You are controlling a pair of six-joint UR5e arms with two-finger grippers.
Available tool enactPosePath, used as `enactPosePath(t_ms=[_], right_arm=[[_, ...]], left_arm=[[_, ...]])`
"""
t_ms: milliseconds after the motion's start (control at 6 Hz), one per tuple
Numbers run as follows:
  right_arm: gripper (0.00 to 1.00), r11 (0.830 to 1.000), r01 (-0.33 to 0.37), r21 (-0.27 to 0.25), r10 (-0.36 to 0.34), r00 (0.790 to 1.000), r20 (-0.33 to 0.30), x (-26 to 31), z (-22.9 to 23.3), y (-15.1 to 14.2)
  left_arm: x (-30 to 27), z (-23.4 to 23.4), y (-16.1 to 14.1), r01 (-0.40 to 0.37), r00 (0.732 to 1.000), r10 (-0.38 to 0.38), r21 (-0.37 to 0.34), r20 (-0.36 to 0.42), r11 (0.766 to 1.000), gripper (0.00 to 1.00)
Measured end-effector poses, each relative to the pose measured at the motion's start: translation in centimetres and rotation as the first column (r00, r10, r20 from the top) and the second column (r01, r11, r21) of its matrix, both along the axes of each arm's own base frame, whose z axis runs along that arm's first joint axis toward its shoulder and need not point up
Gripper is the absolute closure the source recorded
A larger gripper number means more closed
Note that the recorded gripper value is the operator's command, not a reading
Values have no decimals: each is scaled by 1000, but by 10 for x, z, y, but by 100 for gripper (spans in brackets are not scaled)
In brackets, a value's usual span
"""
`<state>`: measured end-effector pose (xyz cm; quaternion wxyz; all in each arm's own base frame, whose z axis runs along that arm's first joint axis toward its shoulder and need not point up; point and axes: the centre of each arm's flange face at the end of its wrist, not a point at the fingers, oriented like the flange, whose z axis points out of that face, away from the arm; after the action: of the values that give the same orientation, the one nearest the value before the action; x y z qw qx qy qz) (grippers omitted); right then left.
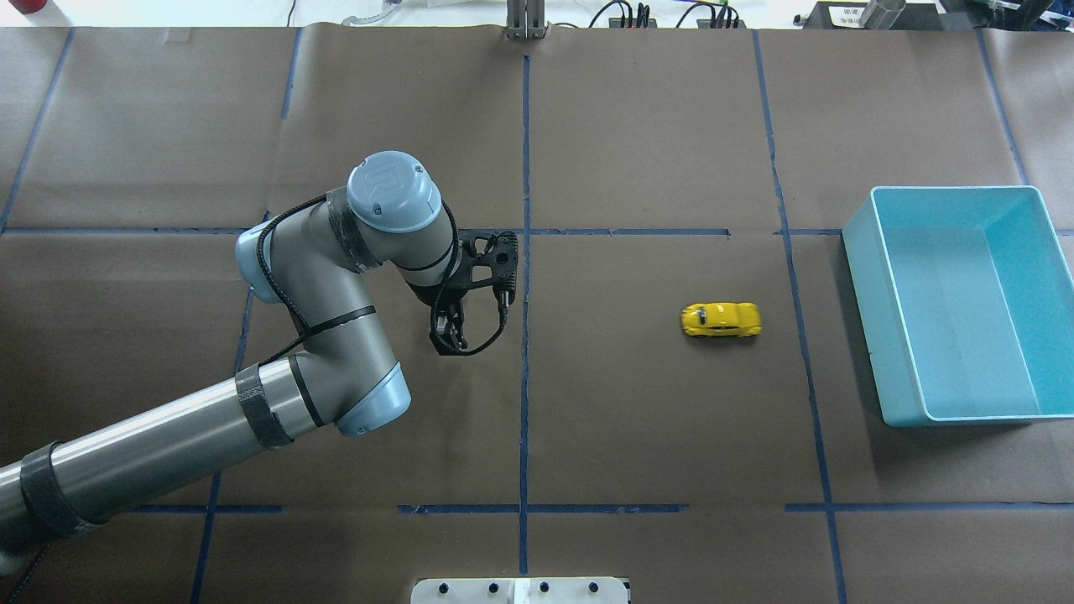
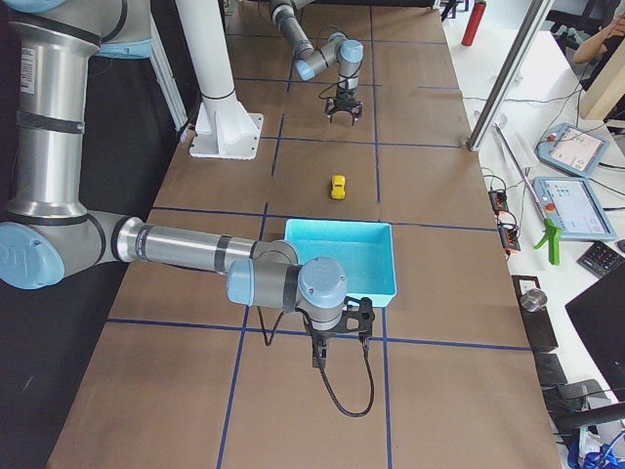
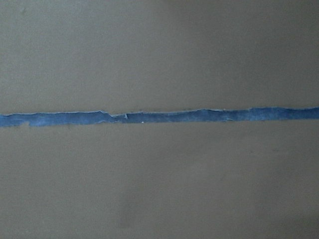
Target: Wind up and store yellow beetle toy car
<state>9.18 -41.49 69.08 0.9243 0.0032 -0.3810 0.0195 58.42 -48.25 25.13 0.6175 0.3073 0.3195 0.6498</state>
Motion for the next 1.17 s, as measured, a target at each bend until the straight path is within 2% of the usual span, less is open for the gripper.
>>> enactPosePath(t_ms=[500, 833, 1000, 1167], right_arm=[[0, 1000, 0, 1, 0, 1000, 1, 0, 0, 0], [0, 1000, 0, 0, 0, 1000, 0, 0, 0, 0], [0, 1000, 0, 0, 0, 1000, 1, 0, 0, 0], [0, 1000, 2, 0, -2, 1000, 1, 0, 1, 1]], left_arm=[[-27, -1, -25, 52, 999, -52, -7, 9, 999, 0], [-61, 14, -58, 111, 993, -109, -48, 51, 993, 0], [-85, 28, -78, 144, 988, -137, -101, 74, 984, 0], [-111, 57, -90, 178, 982, -161, -203, 96, 963, 0]])
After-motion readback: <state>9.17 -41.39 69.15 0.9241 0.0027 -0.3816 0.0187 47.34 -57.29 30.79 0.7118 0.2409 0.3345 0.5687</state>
